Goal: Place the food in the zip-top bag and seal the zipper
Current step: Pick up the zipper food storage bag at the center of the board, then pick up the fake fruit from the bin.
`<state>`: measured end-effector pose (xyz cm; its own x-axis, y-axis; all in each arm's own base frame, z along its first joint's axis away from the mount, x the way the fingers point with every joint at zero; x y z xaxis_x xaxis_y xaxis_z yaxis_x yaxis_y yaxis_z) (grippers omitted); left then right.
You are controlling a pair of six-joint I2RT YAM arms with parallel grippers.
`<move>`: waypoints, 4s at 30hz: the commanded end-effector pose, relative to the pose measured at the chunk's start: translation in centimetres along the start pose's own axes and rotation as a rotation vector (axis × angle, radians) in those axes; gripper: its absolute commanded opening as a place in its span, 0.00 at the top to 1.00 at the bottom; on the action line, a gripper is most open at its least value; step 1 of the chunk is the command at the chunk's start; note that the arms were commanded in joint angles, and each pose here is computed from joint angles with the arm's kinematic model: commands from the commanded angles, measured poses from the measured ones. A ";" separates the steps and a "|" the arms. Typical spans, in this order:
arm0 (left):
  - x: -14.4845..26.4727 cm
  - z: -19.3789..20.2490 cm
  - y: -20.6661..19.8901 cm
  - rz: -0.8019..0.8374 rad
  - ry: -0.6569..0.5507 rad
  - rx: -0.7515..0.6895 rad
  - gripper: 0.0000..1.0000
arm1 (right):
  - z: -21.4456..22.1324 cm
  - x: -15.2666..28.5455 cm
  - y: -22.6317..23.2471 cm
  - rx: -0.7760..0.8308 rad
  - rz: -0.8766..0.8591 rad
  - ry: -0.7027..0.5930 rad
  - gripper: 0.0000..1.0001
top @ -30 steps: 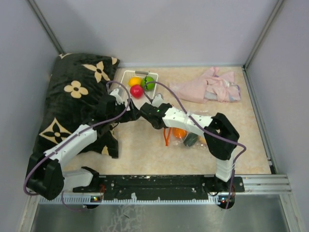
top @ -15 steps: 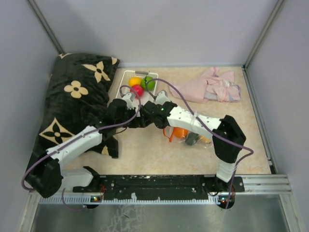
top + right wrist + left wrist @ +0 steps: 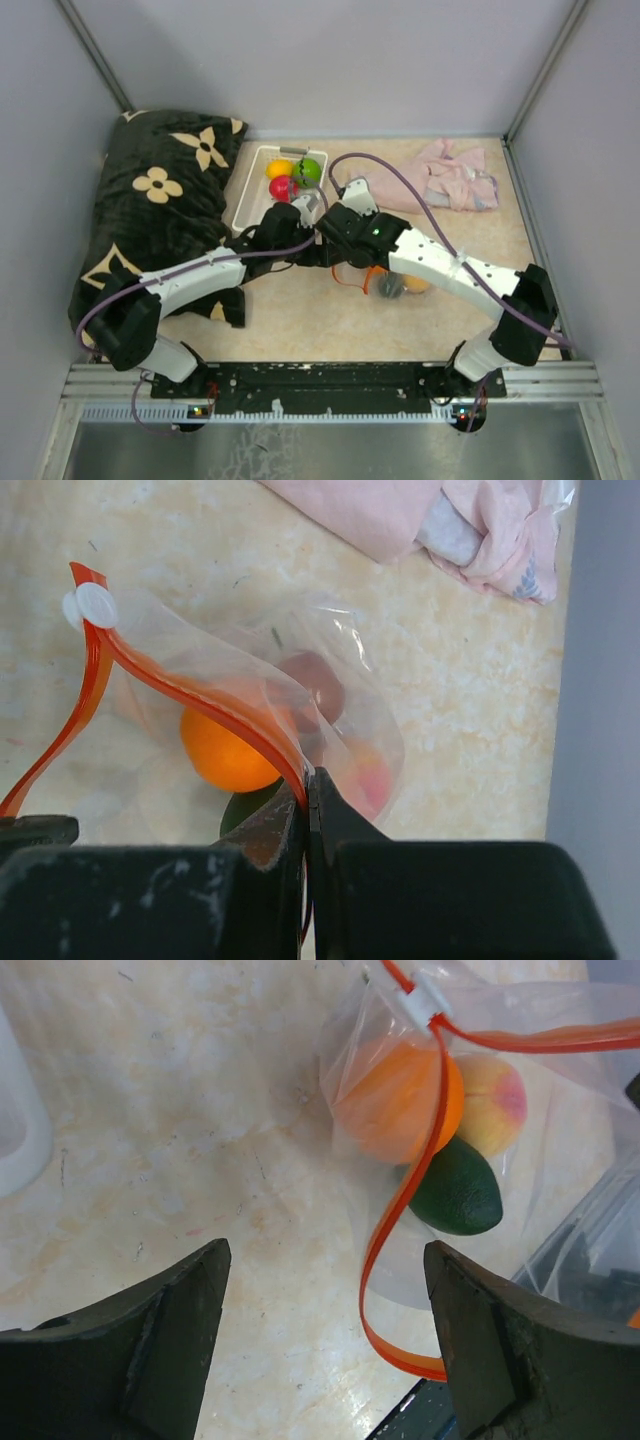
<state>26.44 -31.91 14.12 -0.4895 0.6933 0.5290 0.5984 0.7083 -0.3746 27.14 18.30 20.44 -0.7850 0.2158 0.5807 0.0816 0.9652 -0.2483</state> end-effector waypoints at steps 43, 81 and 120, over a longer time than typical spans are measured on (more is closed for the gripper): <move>0.3 -9.9 -10.5 0.050 -0.113 -0.311 1.00 | -3.4 3.9 -9.1 -0.198 -0.108 -0.113 0.93; 1.0 -12.8 -9.1 0.009 -0.148 -0.355 0.53 | -5.5 2.0 -12.4 -0.345 -0.154 -0.190 1.00; -1.4 -13.9 22.7 -0.483 -0.015 -0.238 0.01 | -4.9 0.2 -11.7 -0.320 -0.105 -0.150 1.00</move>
<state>47.26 -17.96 13.97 -0.7312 0.2429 0.6374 0.3572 0.9325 0.0543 28.05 7.14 25.44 -0.8453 0.1406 0.5154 0.1718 0.9850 0.0130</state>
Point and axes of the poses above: each gripper's point midway between its finger pads, its own x axis back along the fingers, its own y axis along the line the jaws close on, z = x × y, the point moved 1 cm from there along x, back along the fingers, and after that the axes turned 15 degrees about -x, right-handed, at the moved point
